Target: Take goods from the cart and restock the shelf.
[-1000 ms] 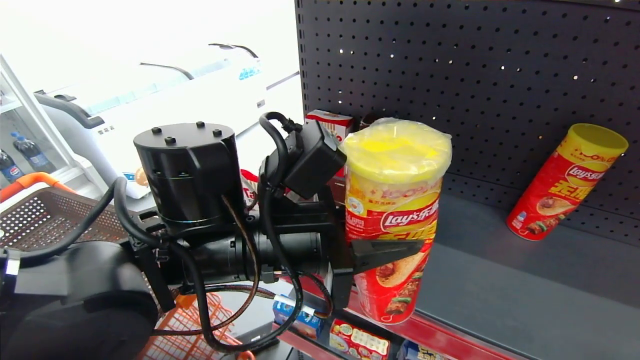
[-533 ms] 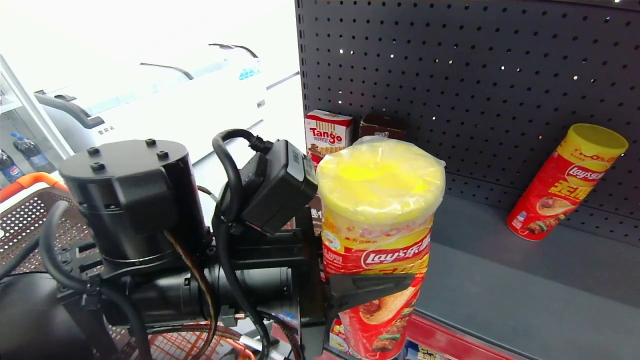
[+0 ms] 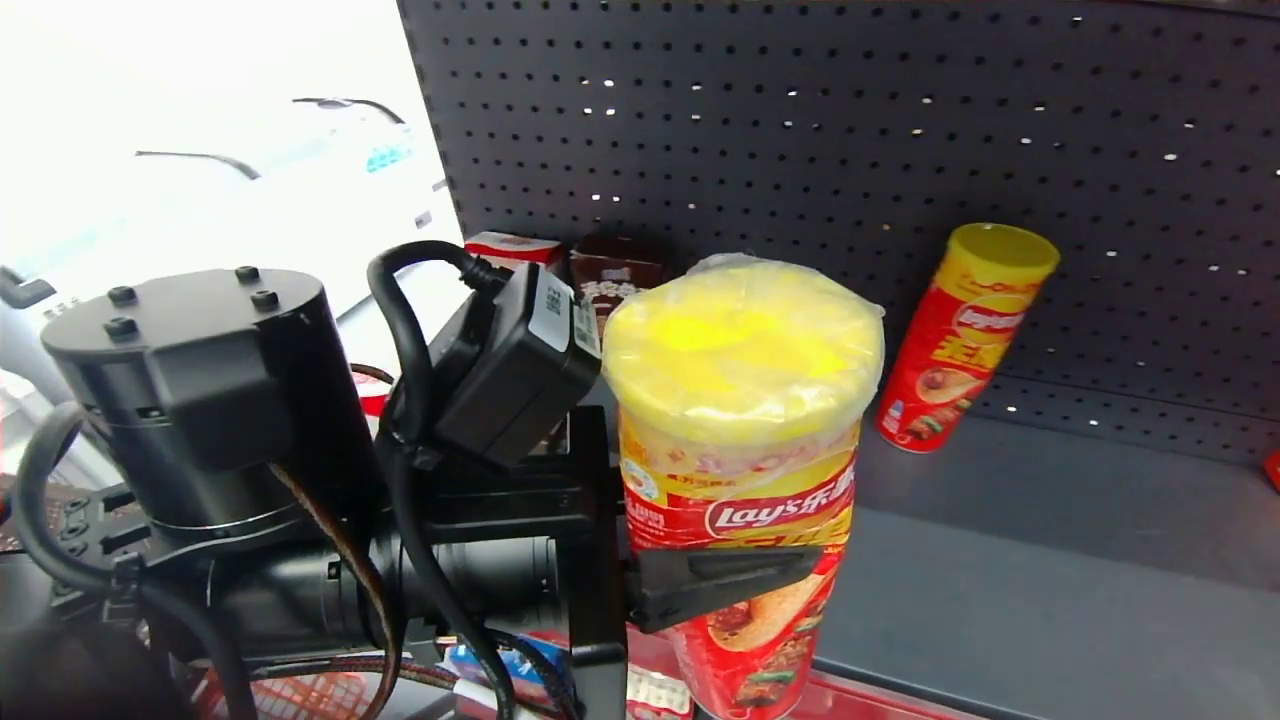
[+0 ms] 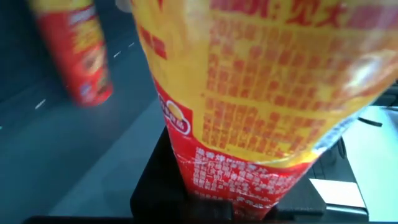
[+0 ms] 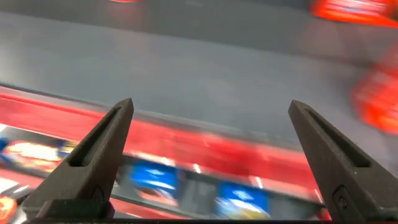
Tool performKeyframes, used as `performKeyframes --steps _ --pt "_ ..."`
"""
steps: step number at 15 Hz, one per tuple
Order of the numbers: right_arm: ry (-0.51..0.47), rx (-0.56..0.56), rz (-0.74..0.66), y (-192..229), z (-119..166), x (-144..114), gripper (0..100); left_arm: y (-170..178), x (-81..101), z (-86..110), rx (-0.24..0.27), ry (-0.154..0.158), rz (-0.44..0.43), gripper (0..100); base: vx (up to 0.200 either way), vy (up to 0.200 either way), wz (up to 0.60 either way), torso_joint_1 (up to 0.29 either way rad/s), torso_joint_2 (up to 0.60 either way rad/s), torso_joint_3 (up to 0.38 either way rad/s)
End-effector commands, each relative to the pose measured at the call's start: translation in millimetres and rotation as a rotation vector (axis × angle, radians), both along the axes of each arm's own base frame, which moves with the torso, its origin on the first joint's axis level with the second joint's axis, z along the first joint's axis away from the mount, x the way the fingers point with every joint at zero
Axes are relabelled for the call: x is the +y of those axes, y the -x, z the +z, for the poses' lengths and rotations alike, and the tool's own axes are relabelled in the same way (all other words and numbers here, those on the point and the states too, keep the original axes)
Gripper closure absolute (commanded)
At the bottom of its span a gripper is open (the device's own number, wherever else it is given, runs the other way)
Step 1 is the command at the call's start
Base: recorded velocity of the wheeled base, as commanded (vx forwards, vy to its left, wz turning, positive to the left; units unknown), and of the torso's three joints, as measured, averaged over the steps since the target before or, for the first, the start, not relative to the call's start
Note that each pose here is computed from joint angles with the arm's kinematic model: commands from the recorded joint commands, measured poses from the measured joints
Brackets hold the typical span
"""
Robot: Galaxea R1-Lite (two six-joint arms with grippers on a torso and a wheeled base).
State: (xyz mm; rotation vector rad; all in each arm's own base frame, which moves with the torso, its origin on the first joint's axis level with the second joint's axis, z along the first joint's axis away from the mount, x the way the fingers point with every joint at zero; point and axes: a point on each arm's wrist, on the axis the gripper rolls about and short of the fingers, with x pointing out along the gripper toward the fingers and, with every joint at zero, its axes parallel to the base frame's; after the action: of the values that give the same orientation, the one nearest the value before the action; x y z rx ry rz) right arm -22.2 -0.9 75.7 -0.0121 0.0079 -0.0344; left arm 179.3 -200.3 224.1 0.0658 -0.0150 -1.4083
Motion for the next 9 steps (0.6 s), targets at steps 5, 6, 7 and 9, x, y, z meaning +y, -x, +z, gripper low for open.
performKeyframes --steps 5,6,7,9 --pt "0.0 0.002 -0.001 -0.1 0.0 0.0 0 -1.4 1.8 -0.5 0.002 0.0 0.009 100 0.0 0.0 -0.24 0.0 0.0 0.002" --pt "0.0 0.002 -0.001 -0.1 0.0 0.0 0 -1.6 2.2 -1.3 0.002 -0.002 0.01 100 0.0 0.0 0.0 0.0 0.0 0.0" --pt "0.0 0.002 -0.001 -0.1 0.0 0.0 0 -1.5 2.8 -1.3 0.004 -0.002 0.012 100 0.0 0.0 0.0 0.0 0.0 0.0" --pt "0.0 0.002 -0.001 -0.1 0.0 0.0 0 -1.9 3.1 -1.3 0.002 -0.002 0.013 100 0.0 0.0 0.0 0.0 0.0 0.0"
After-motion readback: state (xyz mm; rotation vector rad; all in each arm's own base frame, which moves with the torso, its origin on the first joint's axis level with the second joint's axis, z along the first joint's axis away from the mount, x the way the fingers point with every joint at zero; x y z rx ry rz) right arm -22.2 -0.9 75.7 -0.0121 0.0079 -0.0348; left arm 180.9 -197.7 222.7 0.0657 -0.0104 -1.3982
